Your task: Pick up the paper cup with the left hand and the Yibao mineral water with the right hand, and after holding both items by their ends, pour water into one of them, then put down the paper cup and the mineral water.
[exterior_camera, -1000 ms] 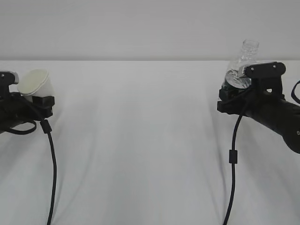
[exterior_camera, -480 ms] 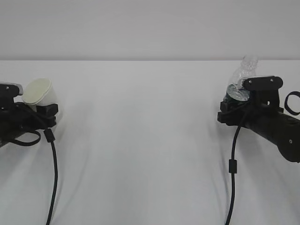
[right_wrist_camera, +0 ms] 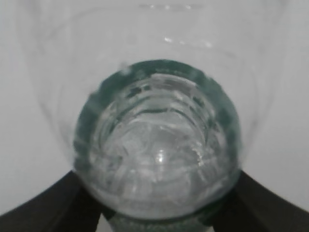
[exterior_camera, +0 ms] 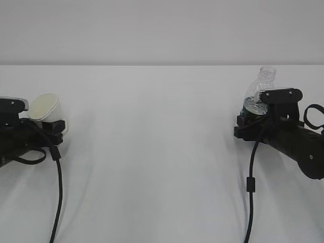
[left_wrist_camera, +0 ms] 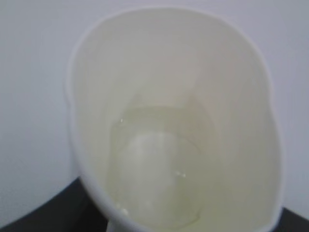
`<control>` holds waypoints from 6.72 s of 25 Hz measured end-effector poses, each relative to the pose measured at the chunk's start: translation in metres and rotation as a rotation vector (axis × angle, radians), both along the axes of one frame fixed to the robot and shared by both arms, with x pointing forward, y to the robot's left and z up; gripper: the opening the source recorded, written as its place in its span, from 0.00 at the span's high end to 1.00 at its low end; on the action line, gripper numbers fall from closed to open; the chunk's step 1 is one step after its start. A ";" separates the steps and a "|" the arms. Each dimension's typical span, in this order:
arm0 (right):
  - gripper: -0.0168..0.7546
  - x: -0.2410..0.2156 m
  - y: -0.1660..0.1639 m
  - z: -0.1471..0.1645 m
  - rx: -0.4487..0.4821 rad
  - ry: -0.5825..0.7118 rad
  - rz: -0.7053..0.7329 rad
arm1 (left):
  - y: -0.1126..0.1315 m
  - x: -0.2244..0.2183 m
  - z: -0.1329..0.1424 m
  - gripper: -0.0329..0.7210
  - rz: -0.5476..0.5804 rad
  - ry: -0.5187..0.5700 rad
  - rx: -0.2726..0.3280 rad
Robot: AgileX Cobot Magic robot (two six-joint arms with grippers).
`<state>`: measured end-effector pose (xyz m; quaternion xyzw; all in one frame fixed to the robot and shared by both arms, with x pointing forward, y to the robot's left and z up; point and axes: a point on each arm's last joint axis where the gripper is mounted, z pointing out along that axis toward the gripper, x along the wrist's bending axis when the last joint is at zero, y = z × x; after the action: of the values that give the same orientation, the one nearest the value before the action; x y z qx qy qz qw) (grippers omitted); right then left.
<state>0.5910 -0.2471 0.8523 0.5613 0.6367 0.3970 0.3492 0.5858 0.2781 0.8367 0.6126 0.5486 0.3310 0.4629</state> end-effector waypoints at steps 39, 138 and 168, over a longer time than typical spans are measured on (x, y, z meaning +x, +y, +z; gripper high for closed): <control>0.23 -0.013 -0.002 0.023 -0.009 0.014 0.008 | -0.003 -0.015 0.012 0.27 -0.065 0.119 0.057; 0.23 -0.365 -0.059 0.195 -0.112 0.076 0.003 | 0.021 -0.355 0.226 0.37 -0.109 0.261 0.078; 0.24 -0.364 -0.059 0.195 -0.111 0.069 0.003 | 0.018 -0.344 0.216 0.39 -0.107 0.219 0.063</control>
<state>0.2272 -0.3064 1.0474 0.5533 0.6704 0.3420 0.3570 0.2418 0.2959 1.0528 0.6876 0.5519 0.2538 0.3977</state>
